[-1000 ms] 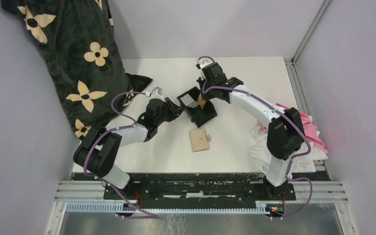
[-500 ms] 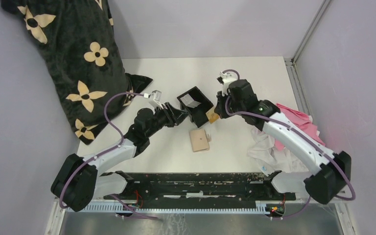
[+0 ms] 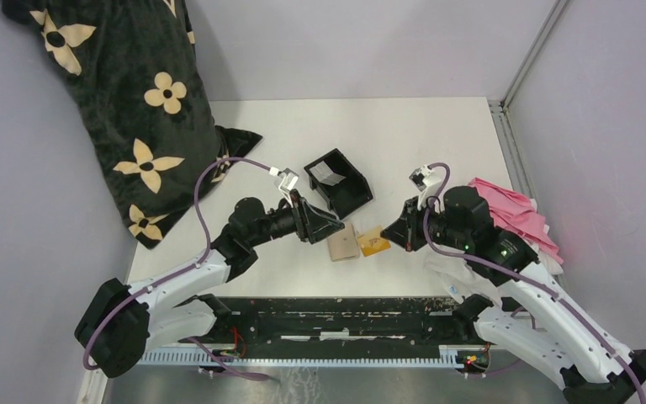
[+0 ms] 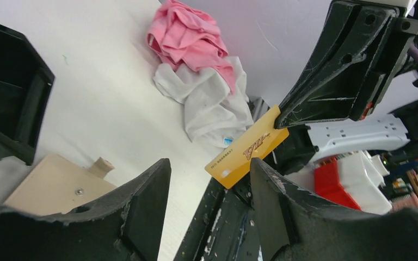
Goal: Put the credit cards into the card holder
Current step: Pick up the credit card from the storage box.
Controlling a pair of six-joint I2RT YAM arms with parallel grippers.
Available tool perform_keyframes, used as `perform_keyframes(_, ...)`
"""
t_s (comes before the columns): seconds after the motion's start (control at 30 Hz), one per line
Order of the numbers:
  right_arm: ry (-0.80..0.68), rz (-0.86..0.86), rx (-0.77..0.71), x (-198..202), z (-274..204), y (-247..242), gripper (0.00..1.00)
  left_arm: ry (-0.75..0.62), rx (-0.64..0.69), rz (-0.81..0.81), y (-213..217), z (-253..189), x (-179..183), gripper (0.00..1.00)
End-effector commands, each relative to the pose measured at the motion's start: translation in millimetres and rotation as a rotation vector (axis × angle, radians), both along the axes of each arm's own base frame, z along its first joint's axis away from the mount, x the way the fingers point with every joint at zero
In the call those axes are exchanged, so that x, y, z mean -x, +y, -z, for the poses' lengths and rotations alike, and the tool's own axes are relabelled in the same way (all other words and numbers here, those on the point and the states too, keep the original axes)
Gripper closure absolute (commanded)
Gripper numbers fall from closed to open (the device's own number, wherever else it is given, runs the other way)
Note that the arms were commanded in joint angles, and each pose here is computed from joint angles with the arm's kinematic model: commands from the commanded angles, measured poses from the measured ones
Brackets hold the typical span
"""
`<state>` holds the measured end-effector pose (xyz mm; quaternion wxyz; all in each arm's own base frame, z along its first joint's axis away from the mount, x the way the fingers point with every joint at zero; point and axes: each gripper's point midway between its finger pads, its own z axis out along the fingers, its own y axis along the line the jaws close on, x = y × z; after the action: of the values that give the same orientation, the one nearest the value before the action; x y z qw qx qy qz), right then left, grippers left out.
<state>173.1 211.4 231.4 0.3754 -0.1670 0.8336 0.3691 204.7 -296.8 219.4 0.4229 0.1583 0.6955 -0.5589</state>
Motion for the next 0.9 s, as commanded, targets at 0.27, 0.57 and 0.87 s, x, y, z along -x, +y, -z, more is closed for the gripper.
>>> perform_keyframes(0.27, 0.050, -0.117, -0.171, 27.3, -13.2, 19.0, 0.99, -0.082, -0.019, 0.295, -30.6, -11.5, 37.3, 0.35)
perform_keyframes(0.57, 0.077, -0.142, -0.206, 25.3, -6.8, 29.0, 0.99, -0.058, -0.001, 0.388, -37.0, -6.1, 50.1, 0.35)
perform_keyframes(0.87, 0.090, -0.155, -0.215, 17.0, -0.7, 38.4, 0.99, -0.053, -0.012, 0.443, -39.4, -2.5, 57.9, 0.36)
